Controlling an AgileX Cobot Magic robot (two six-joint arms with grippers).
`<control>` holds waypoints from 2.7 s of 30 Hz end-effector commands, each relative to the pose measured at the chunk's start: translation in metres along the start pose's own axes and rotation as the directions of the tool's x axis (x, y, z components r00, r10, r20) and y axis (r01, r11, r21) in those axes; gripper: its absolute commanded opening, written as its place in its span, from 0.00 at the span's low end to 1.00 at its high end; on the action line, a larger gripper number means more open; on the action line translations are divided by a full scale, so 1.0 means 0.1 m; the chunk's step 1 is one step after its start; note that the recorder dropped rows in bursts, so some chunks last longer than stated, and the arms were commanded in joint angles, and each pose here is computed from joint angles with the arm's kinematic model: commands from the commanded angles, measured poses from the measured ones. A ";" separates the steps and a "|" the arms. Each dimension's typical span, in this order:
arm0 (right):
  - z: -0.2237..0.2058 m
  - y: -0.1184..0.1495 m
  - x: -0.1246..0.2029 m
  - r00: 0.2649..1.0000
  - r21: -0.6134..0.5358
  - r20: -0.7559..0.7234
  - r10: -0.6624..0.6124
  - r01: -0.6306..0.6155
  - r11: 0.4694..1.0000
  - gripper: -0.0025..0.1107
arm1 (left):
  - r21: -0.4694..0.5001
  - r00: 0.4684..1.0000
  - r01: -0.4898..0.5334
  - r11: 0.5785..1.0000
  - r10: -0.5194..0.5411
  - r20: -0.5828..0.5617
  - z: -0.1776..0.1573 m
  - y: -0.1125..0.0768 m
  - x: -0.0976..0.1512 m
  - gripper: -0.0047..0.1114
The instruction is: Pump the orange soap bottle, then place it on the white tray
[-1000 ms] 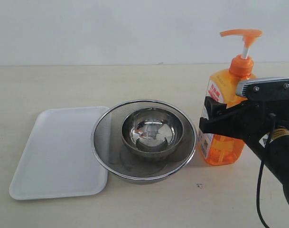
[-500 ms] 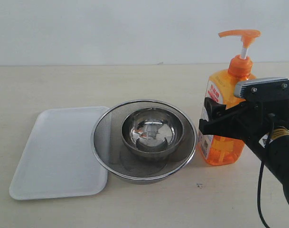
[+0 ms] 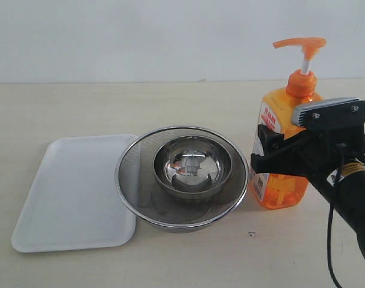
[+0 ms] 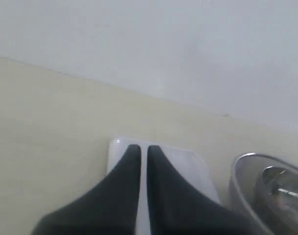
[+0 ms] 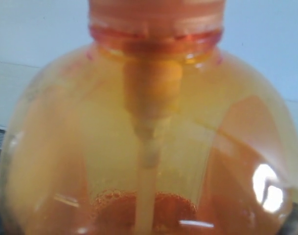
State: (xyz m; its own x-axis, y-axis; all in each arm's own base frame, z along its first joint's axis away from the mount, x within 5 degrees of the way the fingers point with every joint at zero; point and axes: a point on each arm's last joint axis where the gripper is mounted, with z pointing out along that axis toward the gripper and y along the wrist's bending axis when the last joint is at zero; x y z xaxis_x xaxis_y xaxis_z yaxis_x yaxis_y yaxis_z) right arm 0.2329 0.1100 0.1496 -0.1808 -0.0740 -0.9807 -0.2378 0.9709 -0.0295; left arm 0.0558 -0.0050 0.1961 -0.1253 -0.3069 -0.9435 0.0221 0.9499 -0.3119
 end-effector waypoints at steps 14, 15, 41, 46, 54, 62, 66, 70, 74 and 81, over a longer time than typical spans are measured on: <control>0.00 0.00 -0.06 0.987 0.015 0.049 -0.154 0.154 0.988 0.02 | 0.070 0.929 0.370 0.926 -0.371 -0.001 0.00 -0.06 -0.01 0.08; 0.00 -0.01 -0.06 0.986 0.018 0.053 -0.160 0.159 0.987 0.02 | 0.071 0.927 0.375 0.924 -0.375 -0.002 0.00 -0.06 -0.01 0.08; -0.07 0.16 -0.07 0.909 0.045 0.057 -0.413 0.411 0.910 0.02 | 0.316 0.982 0.174 0.933 -0.188 0.014 -0.09 -0.36 -0.32 0.08; -0.07 0.19 -0.05 0.903 0.006 0.054 -0.426 0.427 0.904 0.02 | 0.374 0.994 0.112 0.920 -0.098 -0.056 0.07 -0.47 -0.41 0.08; -0.07 0.20 -0.02 0.888 -0.018 0.029 -0.459 0.459 0.888 0.02 | 0.533 0.986 0.073 0.843 0.021 -0.168 0.43 -0.71 -0.62 0.08; -0.07 0.20 -0.02 0.866 -0.015 0.026 -0.500 0.500 0.866 0.02 | 0.692 0.964 0.108 0.714 0.095 -0.249 0.77 -0.89 -0.74 0.08; -0.07 0.20 -0.02 0.861 -0.015 0.026 -0.508 0.509 0.861 0.02 | 0.755 0.967 0.071 0.652 0.139 -0.211 0.90 -0.97 -0.86 0.08; -0.07 0.20 -0.02 0.860 -0.013 0.028 -0.510 0.511 0.860 0.02 | 0.756 0.967 0.063 0.652 0.148 -0.209 1.08 -0.99 -0.95 0.08; -0.07 0.20 -0.02 0.860 -0.013 0.028 -0.510 0.511 0.860 0.02 | 0.780 0.967 0.045 0.624 0.170 -0.192 1.22 -1.02 -1.01 0.08; -0.07 0.20 -0.02 0.861 -0.013 0.028 -0.509 0.509 0.861 0.02 | 0.828 0.950 0.045 0.559 0.232 -0.208 1.51 -1.18 -1.03 0.08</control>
State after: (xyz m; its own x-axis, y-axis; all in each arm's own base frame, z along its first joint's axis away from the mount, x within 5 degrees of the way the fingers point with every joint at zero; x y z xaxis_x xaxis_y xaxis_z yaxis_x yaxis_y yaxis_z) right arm 0.2214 0.1286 0.1498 -0.0155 -0.5496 -0.8353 -0.3242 0.7930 -0.5158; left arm 0.2089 -0.0827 0.3106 -0.3274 -0.1017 -0.9394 0.7883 0.5188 -0.3309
